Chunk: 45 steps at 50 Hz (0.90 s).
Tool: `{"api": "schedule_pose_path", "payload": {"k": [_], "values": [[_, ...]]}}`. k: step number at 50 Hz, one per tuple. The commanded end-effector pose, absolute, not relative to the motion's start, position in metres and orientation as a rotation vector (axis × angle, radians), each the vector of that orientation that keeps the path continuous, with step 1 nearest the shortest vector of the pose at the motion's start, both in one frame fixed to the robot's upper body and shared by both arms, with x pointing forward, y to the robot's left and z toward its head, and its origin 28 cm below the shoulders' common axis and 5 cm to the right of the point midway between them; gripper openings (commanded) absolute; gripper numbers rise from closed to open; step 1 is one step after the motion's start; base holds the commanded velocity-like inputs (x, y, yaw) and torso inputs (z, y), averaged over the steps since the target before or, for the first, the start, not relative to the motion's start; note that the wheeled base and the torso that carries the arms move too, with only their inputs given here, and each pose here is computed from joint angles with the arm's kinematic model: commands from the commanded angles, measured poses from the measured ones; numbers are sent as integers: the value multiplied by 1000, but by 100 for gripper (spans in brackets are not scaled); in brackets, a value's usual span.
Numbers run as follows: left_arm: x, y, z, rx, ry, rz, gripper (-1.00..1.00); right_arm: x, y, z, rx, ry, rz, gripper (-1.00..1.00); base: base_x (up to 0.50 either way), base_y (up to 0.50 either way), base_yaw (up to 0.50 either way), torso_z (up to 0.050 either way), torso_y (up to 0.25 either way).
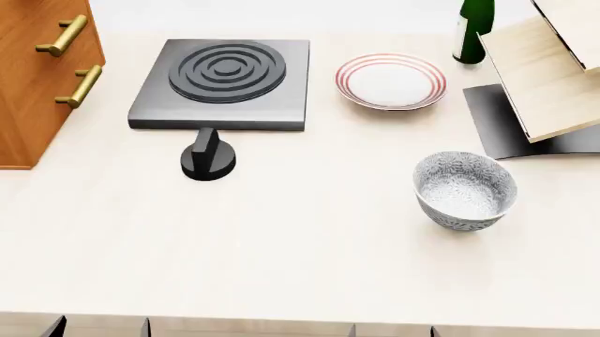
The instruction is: Put the bowl on the stove.
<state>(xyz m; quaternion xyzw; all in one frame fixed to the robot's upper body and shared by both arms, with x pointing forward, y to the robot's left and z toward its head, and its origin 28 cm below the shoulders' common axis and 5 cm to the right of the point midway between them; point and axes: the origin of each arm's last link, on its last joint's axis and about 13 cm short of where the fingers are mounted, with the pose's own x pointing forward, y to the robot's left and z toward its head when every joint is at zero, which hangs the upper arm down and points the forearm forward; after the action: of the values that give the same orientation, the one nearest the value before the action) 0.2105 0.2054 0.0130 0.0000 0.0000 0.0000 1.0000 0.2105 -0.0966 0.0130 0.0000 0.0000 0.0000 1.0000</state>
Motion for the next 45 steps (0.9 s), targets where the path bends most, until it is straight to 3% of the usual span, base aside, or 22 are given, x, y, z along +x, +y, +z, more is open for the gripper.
{"api": "schedule_pose_path", "payload": {"k": [1, 37, 45], "values": [[210, 206, 13, -2, 0, 1, 100, 211, -96, 12, 0, 11, 3, 100, 0, 0, 0, 0, 0], [211, 206, 13, -16, 8, 2, 100, 214, -95, 10, 12, 68, 33, 100, 0, 0, 0, 0, 0], [213, 211, 26, -76, -80, 101, 100, 218, -103, 29, 4, 35, 35, 100, 0, 0, 0, 0, 0]]}}
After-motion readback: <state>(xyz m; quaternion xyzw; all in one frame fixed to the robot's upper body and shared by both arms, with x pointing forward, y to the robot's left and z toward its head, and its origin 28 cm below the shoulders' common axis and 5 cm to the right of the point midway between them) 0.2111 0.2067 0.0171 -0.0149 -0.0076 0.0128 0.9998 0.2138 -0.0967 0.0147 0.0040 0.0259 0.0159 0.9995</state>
